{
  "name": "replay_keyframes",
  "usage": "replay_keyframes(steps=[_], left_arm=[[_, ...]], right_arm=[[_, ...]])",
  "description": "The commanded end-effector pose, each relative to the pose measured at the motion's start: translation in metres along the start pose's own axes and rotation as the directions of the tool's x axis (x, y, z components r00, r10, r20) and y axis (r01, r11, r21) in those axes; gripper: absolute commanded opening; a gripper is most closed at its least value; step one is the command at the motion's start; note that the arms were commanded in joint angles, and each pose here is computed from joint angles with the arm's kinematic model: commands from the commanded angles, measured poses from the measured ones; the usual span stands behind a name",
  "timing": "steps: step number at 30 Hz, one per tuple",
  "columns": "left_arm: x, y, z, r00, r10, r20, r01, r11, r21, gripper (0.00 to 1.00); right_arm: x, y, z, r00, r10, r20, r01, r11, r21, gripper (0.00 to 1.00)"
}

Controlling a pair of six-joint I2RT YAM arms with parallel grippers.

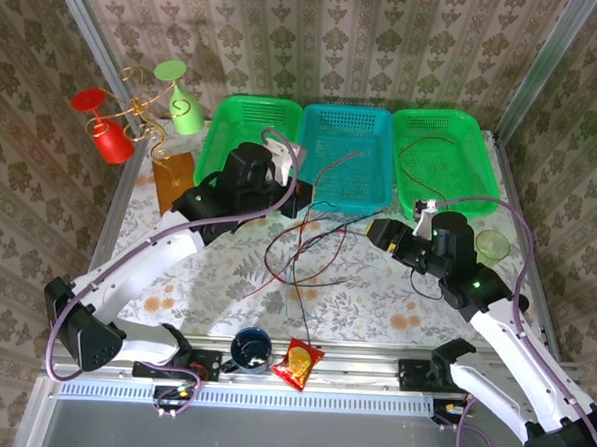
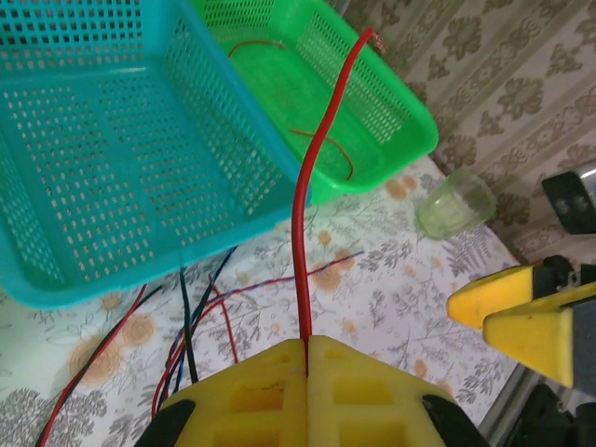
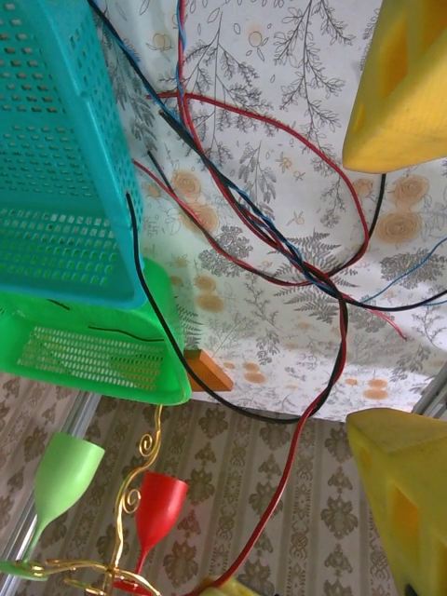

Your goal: Untangle the cables

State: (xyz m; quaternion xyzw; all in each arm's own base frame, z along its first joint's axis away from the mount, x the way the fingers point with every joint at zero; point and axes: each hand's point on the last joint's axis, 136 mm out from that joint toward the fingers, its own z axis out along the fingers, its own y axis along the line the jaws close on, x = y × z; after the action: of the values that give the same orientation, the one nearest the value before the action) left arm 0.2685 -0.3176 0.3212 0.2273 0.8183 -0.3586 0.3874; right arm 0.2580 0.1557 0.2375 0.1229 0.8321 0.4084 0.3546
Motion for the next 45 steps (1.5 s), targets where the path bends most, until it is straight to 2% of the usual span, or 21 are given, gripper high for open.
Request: replay_keyframes(steps=[1,5,8,13,18,23,30,36,38,40,45], left_arm=[[-0.037,-0.020,-0.022,0.994,0.016,0.109,-0.023,0.998,0.064,0.00],[-0.062,-0.030,-0.036,0.977,0.021,0.213,-0.044,0.994,0.100,0.00],[-0.085,-0.035,-0.051,0.941,0.019,0.337,-0.066,0.990,0.127,0.00],[-0.106,-0.031,-0.064,0.909,0.040,0.414,-0.094,0.989,0.112,0.00],[-0.108,-0.031,-0.056,0.921,-0.006,0.388,-0.058,0.986,0.154,0.00],[-0.101,-0.036,-0.041,0.935,-0.036,0.354,-0.039,0.978,0.203,0.00],[-0.101,-0.044,-0.036,0.940,-0.035,0.341,-0.043,0.975,0.219,0.00],[-0.102,-0.048,-0.036,0.942,-0.033,0.333,-0.044,0.974,0.222,0.00],[-0.103,-0.049,-0.036,0.942,-0.033,0.333,-0.045,0.973,0.225,0.00],[-0.102,-0.050,-0.036,0.945,-0.032,0.326,-0.046,0.973,0.227,0.00],[-0.098,-0.052,-0.038,0.948,-0.032,0.317,-0.043,0.973,0.226,0.00]], right_arm=[[-0.013,0.026,-0.012,0.998,-0.027,0.050,0.031,0.996,-0.089,0.70],[-0.017,0.033,-0.014,0.995,-0.057,0.078,0.067,0.990,-0.121,0.71],[-0.020,0.037,-0.016,0.992,-0.070,0.105,0.085,0.986,-0.146,0.71],[-0.024,0.043,-0.018,0.984,-0.104,0.142,0.129,0.976,-0.176,0.72],[-0.029,0.058,-0.017,0.950,-0.234,0.206,0.272,0.944,-0.184,0.68],[-0.030,0.088,-0.004,0.861,-0.448,0.242,0.496,0.845,-0.200,0.69],[-0.040,0.138,0.017,0.794,-0.540,0.279,0.606,0.741,-0.291,0.68],[-0.030,0.173,0.041,0.766,-0.591,0.253,0.640,0.670,-0.376,0.65],[-0.025,0.178,0.047,0.742,-0.623,0.246,0.666,0.647,-0.371,0.60],[-0.026,0.178,0.053,0.742,-0.625,0.244,0.667,0.649,-0.366,0.52],[-0.032,0.180,0.060,0.744,-0.616,0.260,0.667,0.655,-0.355,0.20]])
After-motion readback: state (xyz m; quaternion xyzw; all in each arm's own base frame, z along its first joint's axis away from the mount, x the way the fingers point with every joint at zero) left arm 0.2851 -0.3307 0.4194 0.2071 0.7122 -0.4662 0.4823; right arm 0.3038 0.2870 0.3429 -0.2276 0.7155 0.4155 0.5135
